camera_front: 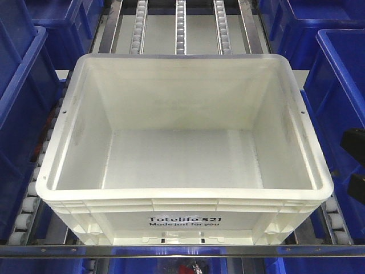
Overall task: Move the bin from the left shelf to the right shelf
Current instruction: 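Move both open grippers onto the tote's side rims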
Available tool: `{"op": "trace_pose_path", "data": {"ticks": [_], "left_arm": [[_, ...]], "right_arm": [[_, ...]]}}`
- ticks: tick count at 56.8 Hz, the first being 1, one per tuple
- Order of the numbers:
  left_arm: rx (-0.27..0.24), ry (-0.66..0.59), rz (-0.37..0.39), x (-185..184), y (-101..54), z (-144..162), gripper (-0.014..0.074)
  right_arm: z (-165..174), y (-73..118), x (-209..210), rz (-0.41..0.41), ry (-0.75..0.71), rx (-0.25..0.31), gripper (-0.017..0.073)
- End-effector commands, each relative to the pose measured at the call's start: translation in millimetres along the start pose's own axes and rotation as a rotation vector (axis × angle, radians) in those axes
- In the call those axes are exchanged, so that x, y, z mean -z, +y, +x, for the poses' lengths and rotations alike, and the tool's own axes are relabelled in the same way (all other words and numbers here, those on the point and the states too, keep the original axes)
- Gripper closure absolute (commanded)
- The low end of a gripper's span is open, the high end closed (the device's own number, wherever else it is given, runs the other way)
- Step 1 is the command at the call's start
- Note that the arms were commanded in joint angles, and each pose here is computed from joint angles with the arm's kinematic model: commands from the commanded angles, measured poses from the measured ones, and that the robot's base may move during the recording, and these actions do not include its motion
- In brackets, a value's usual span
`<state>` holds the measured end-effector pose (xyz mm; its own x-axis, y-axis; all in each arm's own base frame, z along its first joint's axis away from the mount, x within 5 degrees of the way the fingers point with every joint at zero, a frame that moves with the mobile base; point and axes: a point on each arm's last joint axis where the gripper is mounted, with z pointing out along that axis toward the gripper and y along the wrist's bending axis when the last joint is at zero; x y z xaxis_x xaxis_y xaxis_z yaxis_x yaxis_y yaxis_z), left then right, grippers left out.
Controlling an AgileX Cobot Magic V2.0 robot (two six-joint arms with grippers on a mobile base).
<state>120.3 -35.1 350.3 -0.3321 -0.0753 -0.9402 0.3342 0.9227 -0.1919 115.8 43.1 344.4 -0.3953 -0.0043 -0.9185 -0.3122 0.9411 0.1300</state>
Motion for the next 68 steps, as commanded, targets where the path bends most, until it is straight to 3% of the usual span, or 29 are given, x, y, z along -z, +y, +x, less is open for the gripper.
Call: {"op": "trace_pose_path", "data": {"ticks": [1, 9, 25, 31, 44, 51, 68], "left_arm": [[0.036, -0.079, 0.027, -1.7, -2.7, -17.8, 0.0597], [0.090, -0.053, 0.050, -13.0, -0.5, -17.4, 0.0597], [0.094, -0.042, 0.045, -16.8, 1.2, -16.8, 0.0563], [0.094, -0.042, 0.045, -16.8, 1.2, -16.8, 0.0516], [0.107, -0.048, 0.049, -16.7, 0.9, -17.4, 0.0317], [0.130, -0.071, 0.046, -17.0, 1.6, -19.5, 0.0226], [0.085, 0.022, 0.035, -41.9, 11.4, -12.4, 0.0203]], "right_arm": [[-17.0, 1.7, 3.6, -0.006, -0.102, 0.012, 0.0564], [-17.9, 1.6, 3.7, -0.004, -0.112, 0.025, 0.0564], [-21.3, 1.8, 4.2, -0.003, -0.150, 0.055, 0.0523], [-21.3, 1.9, 4.2, -0.004, -0.149, 0.053, 0.0440], [-21.0, 1.7, 4.1, -0.002, -0.146, 0.055, 0.0112], [-20.9, 1.6, 4.1, 0.000, -0.146, 0.059, -0.0017], [-23.7, -3.2, -11.8, 0.047, -0.071, 0.093, -0.0041]]}}
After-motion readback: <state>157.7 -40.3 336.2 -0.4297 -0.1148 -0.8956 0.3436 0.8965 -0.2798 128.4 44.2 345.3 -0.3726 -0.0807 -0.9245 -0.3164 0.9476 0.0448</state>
